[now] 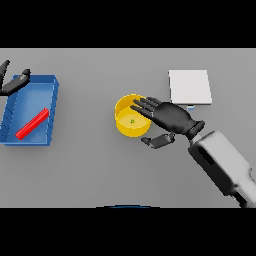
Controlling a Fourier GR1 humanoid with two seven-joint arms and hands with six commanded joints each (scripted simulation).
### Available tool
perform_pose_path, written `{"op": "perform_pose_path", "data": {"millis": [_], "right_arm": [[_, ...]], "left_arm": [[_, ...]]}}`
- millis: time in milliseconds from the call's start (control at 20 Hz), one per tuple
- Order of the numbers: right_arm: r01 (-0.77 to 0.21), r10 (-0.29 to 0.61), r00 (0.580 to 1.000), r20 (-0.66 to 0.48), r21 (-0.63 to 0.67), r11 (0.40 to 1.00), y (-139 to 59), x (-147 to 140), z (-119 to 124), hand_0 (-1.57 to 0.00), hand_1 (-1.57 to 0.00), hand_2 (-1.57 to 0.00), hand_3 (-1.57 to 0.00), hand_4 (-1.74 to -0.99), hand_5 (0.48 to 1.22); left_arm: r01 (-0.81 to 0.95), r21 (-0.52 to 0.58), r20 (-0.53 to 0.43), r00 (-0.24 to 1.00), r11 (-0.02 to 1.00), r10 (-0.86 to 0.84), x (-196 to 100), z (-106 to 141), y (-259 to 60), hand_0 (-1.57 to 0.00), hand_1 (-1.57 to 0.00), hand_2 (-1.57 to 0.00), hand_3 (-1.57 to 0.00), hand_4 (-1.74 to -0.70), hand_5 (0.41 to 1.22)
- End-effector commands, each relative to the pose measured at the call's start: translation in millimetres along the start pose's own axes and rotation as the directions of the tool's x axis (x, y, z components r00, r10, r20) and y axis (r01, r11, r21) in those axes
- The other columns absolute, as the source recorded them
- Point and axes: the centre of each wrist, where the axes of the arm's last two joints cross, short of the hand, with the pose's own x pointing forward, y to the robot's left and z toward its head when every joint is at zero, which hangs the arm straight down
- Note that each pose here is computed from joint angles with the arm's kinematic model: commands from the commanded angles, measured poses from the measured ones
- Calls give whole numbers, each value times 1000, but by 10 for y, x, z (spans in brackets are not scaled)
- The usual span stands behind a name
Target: Pick up the red beaker and tilt it to pour out 1 green nut into yellow bowl. Pick up the yellow bowl and place it on the metallic measuring scale.
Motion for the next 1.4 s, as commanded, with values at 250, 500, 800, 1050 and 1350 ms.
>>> {"op": "perform_pose_path", "data": {"millis": [250,500,800,1050,1350], "right_arm": [[-91,82,995,65,167,982,10,32,-340,1,1,1,1,-1157,652],[-152,140,988,61,280,948,0,27,-511,1,1,1,1,-1168,673],[-167,158,986,55,356,920,47,41,-663,1,1,1,-12,-1188,693],[-163,153,987,58,363,918,95,15,-713,-193,-183,-189,-215,-1309,891],[-162,137,986,94,365,917,36,17,-691,-1205,-1189,-1129,-969,-1611,1135]], "left_arm": [[-11,3,2,1000,1000,11,-7,5,-13,1,1,1,1,-809,693],[-1,-3,11,1000,1000,1,-48,4,15,1,1,1,1,-805,702],[8,-2,4,1000,1000,-8,-52,-2,1,1,1,1,1,-792,708],[15,-1,9,1000,1000,-15,-39,-32,-9,1,1,1,1,-791,711],[18,3,12,1000,1000,-18,-43,-20,30,1,1,1,1,-785,709]]}}
